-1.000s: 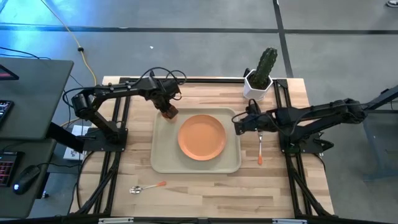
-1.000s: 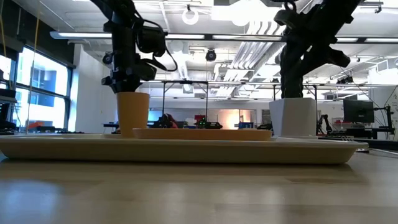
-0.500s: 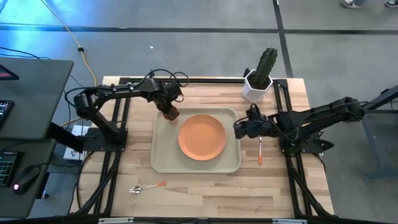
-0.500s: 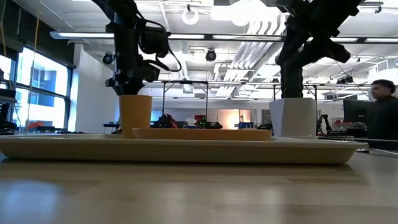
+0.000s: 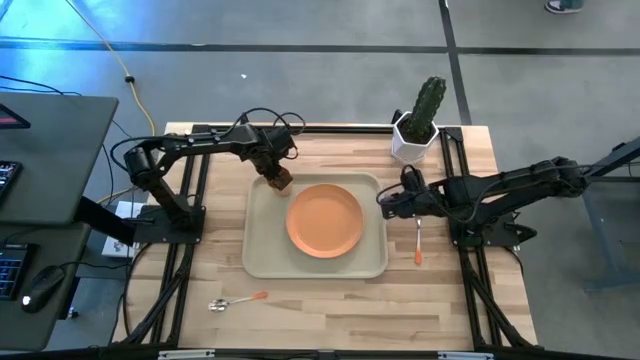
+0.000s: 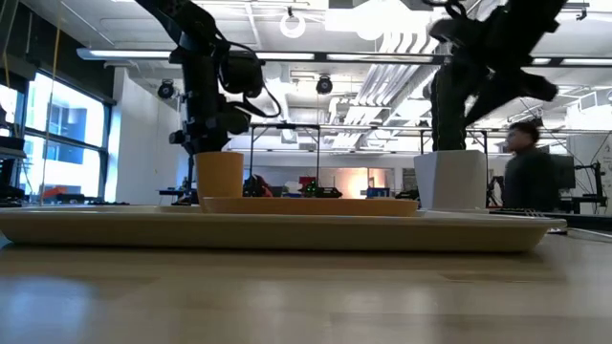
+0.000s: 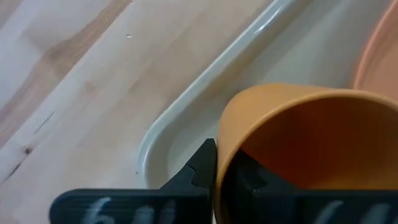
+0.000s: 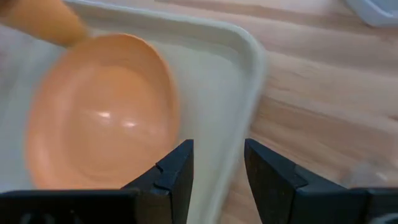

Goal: Pick and place plate/cup/fork/spoon on tray
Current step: Put the orange cup on the serving tray to the top left of the orange plate, then put the orange fork on the serving tray to the left of the orange plate

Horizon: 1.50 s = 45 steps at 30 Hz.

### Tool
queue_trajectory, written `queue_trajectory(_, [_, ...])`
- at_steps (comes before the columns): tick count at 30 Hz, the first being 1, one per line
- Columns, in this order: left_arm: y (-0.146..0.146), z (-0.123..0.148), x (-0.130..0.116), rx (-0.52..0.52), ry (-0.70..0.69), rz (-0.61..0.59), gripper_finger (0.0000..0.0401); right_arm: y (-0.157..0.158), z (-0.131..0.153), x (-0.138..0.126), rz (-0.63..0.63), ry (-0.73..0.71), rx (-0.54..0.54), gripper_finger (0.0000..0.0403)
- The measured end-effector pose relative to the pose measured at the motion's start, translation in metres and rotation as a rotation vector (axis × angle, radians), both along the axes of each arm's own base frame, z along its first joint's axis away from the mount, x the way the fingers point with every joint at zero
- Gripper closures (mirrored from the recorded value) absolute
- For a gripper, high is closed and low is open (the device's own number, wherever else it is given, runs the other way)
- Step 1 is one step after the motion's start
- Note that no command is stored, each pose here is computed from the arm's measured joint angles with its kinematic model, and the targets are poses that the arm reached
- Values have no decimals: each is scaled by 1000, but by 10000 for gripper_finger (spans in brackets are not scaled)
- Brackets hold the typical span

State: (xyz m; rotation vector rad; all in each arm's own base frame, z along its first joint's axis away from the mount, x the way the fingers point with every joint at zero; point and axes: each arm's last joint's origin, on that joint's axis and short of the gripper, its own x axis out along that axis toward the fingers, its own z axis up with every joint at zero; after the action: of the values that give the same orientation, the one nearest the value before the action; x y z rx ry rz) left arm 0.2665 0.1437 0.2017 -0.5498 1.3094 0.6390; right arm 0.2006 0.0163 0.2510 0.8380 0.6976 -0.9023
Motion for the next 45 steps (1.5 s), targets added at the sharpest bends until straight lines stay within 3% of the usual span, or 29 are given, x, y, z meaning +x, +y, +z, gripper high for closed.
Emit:
queue_trajectory(8, [-1, 1, -1, -1, -7, 42, 365, 3, -6, -10, -32, 104, 171, 269])
queue_trajectory(18, [0, 2, -4, 6, 26, 32, 280, 2, -8, -11, -31, 137, 265, 269])
queue_trajectory(21, [-2, 3, -7, 0, 67, 34, 255, 3, -12, -14, -29, 210, 311, 269])
queue_trajectory(31, [-10, 33, 4, 103, 103, 27, 211, 3, -71, -42, -109, 500, 415, 268])
queue_trajectory(36, [-17, 48, 16, 132, 43, 9, 205, 0, -99, -47, -97, 460, 480, 268])
queue_trajectory(40, [-17, 60, 21, 150, 3, 4, 205, 0, -103, -42, -84, 386, 469, 268])
queue_trajectory(45, [-12, 77, 31, 231, -84, -17, 205, -7, -104, -46, -118, 412, 374, 269])
